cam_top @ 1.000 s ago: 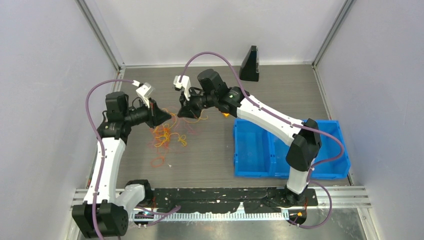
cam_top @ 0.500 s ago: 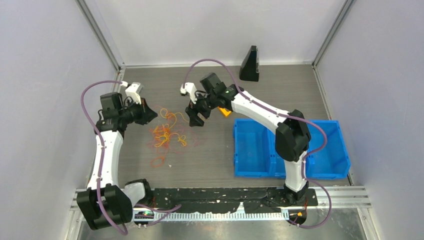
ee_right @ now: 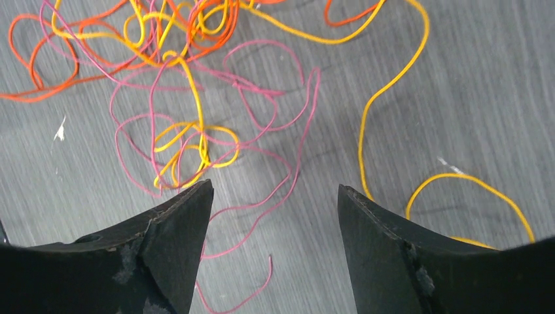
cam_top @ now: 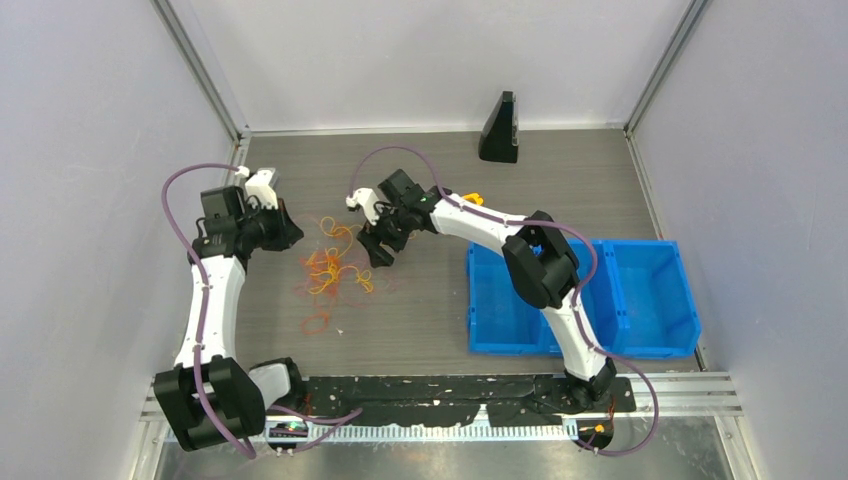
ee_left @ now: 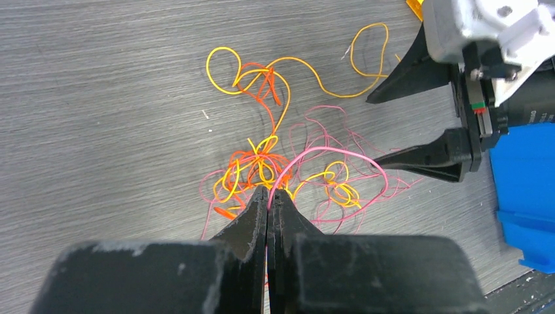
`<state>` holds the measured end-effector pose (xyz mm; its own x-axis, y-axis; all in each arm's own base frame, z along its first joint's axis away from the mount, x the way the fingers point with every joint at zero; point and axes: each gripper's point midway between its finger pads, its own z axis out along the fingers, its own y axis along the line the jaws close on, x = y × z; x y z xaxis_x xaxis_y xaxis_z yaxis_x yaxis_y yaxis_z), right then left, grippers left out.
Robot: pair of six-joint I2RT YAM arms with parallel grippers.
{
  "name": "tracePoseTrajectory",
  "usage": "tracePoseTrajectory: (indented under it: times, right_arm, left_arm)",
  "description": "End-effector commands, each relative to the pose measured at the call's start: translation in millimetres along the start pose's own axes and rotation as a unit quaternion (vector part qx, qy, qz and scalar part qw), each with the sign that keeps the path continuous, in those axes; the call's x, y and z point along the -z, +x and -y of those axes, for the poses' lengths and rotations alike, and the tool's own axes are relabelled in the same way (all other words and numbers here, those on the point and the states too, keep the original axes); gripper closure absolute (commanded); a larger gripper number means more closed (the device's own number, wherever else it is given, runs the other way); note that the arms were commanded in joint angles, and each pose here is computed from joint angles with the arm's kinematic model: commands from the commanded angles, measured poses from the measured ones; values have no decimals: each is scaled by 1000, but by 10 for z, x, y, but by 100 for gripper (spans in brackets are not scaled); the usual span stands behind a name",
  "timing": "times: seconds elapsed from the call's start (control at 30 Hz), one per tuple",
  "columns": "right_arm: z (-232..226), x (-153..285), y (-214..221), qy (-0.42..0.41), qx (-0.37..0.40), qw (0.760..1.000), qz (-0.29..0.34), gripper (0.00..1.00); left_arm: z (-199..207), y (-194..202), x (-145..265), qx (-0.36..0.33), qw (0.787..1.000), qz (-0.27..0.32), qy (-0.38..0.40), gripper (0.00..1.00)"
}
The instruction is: Untangle the cables
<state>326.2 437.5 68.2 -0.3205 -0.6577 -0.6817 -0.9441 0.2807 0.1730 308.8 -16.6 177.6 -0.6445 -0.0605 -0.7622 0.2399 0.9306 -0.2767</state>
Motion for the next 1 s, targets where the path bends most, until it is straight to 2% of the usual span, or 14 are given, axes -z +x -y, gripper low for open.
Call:
tracePoseTrajectory:
  times: [0.0, 0.4, 0.53, 0.57, 0.6, 0.63, 0.7, 0.83, 0.9, 0.97]
  right_arm:
    - [85, 70, -579, 25, -11, 995, 98, 25]
    - [123, -308, -576, 16, -30, 994, 107, 36]
    - [170, -379, -477, 27, -29, 995, 90, 54]
    - [183, -353, -487, 30, -24, 995, 89, 69]
    - [189, -246, -526, 32, -25, 995, 90, 75]
    - [185, -167, -568, 31, -25, 995, 95, 87]
    - [208, 201, -783, 41, -29, 991, 121, 94]
    - [301, 1260, -1297, 77, -29, 976, 200, 95]
    - [263, 1944, -1556, 104, -15, 962, 252, 95]
    - [273, 2401, -1659, 128, -14, 951, 283, 95]
  left_arm:
    - [-34, -79, 61, -6, 1000, 9, -13, 100]
    - [-62, -104, 79, -7, 1000, 9, -21, 100]
    - [-114, -101, 66, -5, 1000, -1, -31, 100]
    - [-147, -87, 61, -4, 999, -6, -38, 100]
    - [-193, -77, 61, -3, 999, -11, -47, 100]
    - [-261, -49, 56, 1, 998, -19, -61, 100]
    - [-435, 18, 44, 10, 995, -38, -94, 100]
    - [-773, 221, -18, 30, 986, -85, -140, 100]
    - [-906, 326, -61, 31, 982, -108, -155, 100]
    - [-974, 417, -101, 31, 979, -127, -157, 100]
